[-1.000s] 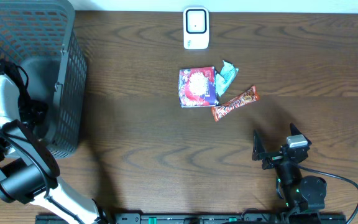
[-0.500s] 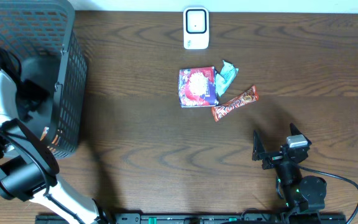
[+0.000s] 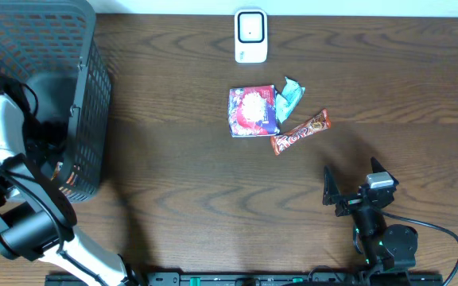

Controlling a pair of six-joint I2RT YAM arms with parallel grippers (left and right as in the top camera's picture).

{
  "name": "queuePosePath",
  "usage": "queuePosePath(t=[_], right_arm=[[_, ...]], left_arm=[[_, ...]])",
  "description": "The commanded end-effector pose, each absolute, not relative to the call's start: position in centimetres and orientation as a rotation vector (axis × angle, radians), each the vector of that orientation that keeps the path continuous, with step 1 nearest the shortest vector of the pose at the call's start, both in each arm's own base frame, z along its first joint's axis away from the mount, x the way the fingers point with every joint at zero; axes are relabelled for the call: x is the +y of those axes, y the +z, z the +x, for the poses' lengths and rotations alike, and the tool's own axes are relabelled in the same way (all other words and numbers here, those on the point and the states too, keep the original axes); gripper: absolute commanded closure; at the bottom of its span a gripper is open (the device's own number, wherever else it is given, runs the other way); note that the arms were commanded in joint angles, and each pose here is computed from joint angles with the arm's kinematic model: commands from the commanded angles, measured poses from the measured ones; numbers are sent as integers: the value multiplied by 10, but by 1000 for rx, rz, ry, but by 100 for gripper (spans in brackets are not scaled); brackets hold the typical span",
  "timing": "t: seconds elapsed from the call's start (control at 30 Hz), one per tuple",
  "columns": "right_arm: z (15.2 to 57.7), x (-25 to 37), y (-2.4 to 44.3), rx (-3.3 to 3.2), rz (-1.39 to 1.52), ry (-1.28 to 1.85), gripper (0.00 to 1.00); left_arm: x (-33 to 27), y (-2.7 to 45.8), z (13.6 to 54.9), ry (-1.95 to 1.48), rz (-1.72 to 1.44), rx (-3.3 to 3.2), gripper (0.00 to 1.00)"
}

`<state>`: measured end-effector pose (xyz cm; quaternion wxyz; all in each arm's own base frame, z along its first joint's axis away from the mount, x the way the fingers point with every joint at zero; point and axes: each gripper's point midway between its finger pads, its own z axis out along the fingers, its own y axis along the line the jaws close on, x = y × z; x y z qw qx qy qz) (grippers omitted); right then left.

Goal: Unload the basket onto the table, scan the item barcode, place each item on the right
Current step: 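Reach into the basket and grasp the small orange tissue pack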

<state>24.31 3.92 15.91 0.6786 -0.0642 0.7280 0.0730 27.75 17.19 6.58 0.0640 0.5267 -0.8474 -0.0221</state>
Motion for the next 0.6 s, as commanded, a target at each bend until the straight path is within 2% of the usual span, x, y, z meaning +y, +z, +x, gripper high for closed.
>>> queuePosePath(t=[0.0, 0.2, 0.27, 0.3, 0.4, 0.43, 0.5, 0.53, 0.57], right_arm=[[243, 39, 158, 1636, -142, 166, 1], [243, 39, 158, 1636, -142, 166, 1], [243, 39, 158, 1636, -142, 165, 1], [243, 39, 158, 1636, -142, 165, 1], [243, 39, 158, 1636, -142, 166, 1], [243, 39, 158, 1636, -142, 166, 1], [243, 39, 158, 1636, -142, 166, 1], [243, 39, 158, 1636, -142, 165, 1], [243, 39, 158, 1636, -142, 166, 1]], left_arm=[[175, 53, 266, -141, 1633, -2500, 3], [173, 31, 256, -185, 1673, -2448, 4], [174, 25, 256, -185, 1679, -2457, 11], [174, 23, 257, -184, 1683, -2463, 18], [177, 21, 261, -183, 1698, -2479, 56], [178, 20, 263, -183, 1702, -2485, 61], [180, 20, 266, -182, 1712, -2497, 79], [182, 20, 270, -180, 1723, -2510, 92], [183, 21, 273, -179, 1732, -2521, 93]])
